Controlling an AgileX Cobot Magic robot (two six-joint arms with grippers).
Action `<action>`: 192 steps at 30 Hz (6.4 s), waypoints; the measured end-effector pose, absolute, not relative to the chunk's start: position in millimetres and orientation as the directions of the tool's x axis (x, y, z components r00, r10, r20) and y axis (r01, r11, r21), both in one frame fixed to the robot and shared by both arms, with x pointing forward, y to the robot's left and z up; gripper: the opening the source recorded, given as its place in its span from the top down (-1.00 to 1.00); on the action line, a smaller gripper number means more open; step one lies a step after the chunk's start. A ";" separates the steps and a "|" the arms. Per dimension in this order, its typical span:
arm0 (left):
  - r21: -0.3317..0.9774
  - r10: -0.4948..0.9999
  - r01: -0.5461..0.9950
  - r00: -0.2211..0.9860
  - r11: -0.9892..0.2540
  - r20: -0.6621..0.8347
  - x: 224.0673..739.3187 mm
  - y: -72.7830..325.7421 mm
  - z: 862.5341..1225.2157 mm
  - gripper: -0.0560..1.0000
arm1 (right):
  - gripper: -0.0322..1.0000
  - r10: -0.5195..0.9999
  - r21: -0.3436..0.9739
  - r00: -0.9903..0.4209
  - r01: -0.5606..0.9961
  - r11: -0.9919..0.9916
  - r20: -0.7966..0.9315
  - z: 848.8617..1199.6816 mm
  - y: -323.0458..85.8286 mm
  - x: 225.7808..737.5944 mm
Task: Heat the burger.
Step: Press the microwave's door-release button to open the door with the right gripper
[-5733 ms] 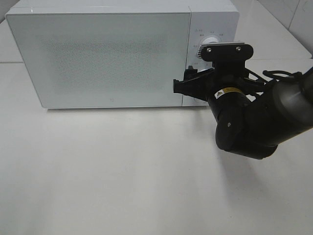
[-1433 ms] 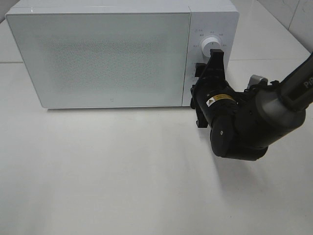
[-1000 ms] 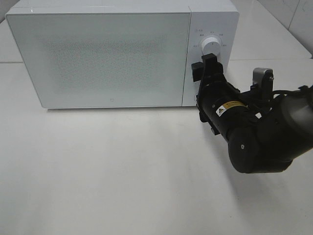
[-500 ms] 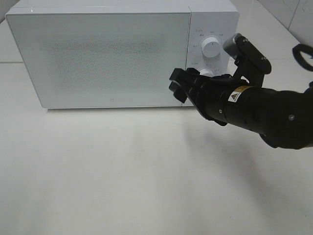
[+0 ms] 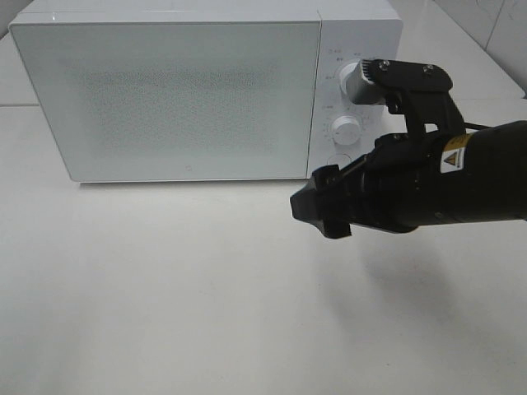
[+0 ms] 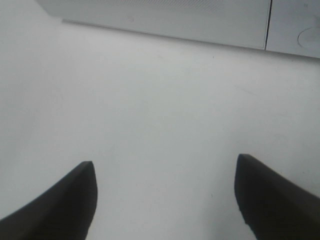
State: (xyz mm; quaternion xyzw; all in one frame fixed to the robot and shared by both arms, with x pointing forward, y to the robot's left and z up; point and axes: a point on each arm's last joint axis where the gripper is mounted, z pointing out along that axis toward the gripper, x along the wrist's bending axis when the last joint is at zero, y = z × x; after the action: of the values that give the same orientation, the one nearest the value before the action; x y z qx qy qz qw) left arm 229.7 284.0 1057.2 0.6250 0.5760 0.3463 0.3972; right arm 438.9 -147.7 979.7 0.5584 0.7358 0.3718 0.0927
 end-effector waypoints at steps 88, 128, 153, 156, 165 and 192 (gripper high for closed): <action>0.895 0.995 0.445 0.097 -0.021 -0.025 229.7 284.0 1057.2 -0.98 | -0.49 0.981 0.868 -0.189 0.493 0.054 0.046 1048.6 -299.3 230.9; 0.895 0.995 0.445 0.097 -0.021 -0.025 229.7 284.0 1057.2 -0.98 | -0.49 0.981 0.928 -0.181 0.373 0.006 0.066 1069.3 -267.5 386.8; 0.895 0.995 0.445 0.097 -0.021 -0.025 229.7 284.0 1057.2 -0.98 | -0.49 0.985 0.981 -0.155 0.188 -0.041 0.071 988.6 -258.8 446.0; 0.895 0.995 0.445 0.097 -0.021 -0.025 229.7 284.0 1057.2 -0.98 | -0.49 0.991 0.982 -0.113 0.183 -0.047 0.068 976.2 -262.2 448.2; 0.895 0.995 0.445 0.097 -0.021 -0.025 229.7 284.0 1057.2 -0.98 | -0.49 0.997 0.978 -0.009 0.197 -0.071 0.074 949.1 -270.5 452.7; 0.895 0.995 0.445 0.097 -0.021 -0.025 229.7 284.0 1057.2 -0.98 | -0.49 0.995 0.954 -0.040 0.291 -0.070 0.086 912.7 -200.7 439.1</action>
State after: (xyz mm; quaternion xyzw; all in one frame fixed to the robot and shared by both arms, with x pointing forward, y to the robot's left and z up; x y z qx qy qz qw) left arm 229.7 284.0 1057.2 0.6250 0.5760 0.3463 0.3972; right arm 439.1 -200.7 912.7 0.5737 0.5605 0.4539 0.3881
